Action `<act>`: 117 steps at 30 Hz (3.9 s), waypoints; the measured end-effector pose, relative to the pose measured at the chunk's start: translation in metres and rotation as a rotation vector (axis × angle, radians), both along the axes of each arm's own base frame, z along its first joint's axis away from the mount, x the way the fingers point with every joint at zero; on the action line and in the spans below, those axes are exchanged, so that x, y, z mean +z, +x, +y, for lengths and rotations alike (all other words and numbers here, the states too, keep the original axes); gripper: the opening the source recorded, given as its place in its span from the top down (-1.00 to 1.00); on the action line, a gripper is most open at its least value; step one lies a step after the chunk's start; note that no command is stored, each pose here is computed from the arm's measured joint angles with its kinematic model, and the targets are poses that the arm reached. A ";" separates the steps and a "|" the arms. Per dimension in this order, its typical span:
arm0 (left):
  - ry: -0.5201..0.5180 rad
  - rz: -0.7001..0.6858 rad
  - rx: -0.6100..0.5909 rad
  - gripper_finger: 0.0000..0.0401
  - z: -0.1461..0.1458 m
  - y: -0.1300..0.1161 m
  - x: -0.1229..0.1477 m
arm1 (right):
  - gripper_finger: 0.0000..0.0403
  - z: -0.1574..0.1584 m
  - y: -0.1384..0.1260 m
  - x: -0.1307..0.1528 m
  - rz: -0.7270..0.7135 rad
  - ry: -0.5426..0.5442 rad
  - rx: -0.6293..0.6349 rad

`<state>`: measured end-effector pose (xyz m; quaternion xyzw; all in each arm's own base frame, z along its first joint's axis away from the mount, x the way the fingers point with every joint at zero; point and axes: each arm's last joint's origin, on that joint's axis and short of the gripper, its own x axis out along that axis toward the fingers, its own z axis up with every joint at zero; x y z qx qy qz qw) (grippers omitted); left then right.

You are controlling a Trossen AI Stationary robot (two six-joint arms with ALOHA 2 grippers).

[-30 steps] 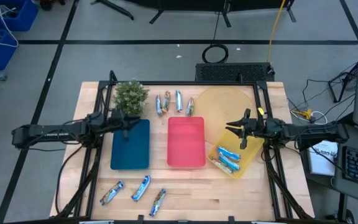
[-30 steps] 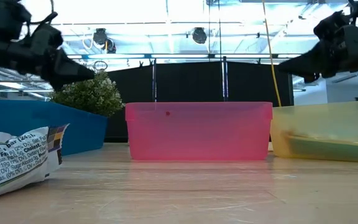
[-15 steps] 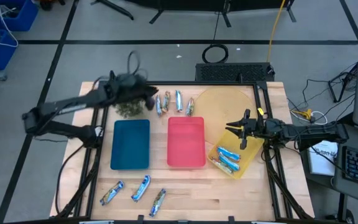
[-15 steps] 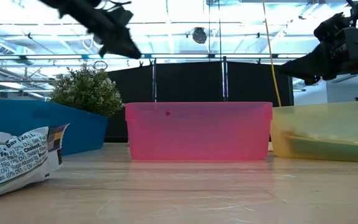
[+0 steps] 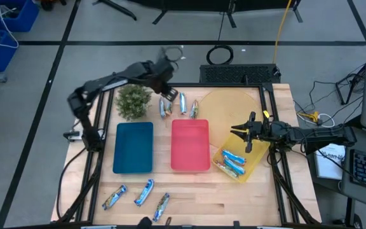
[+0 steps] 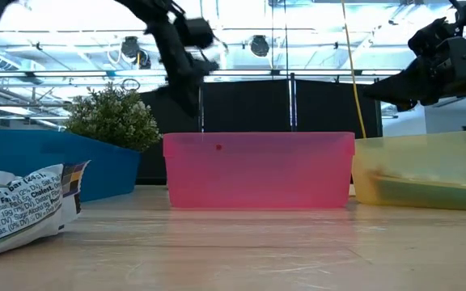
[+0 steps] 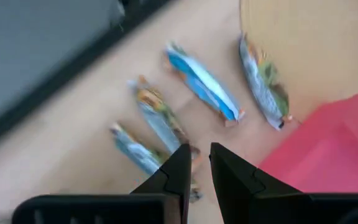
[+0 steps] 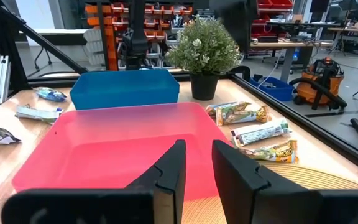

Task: Pick and place Granola Bars by type
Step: Put the yellow granola bar into the red bin

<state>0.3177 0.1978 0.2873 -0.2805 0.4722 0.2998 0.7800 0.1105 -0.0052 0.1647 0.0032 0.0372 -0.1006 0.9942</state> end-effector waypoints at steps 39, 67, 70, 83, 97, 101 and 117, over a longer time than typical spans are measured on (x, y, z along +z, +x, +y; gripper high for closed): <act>-0.169 0.174 0.030 -0.01 0.042 0.034 -0.109 | 0.64 0.000 0.000 -0.005 0.042 0.051 -0.001; -0.236 0.214 0.149 0.00 0.047 0.016 -0.140 | 0.64 0.000 -0.001 -0.006 0.056 0.051 0.000; -0.234 0.220 0.141 0.27 0.047 0.014 -0.141 | 0.64 0.000 -0.001 -0.006 0.056 0.051 -0.001; -0.096 0.144 -0.021 0.88 0.044 0.031 -0.112 | 0.64 0.000 -0.001 -0.007 0.061 0.051 -0.001; -0.053 -0.122 -0.421 0.89 -0.110 0.044 0.022 | 0.64 0.000 -0.001 -0.007 0.063 0.051 -0.002; -0.099 -0.107 -0.530 0.89 -0.171 0.054 0.020 | 0.64 0.000 -0.001 -0.007 0.064 0.051 -0.002; -0.237 0.026 -0.533 0.89 -0.189 0.108 -0.081 | 0.64 0.000 -0.001 -0.007 0.051 0.098 -0.007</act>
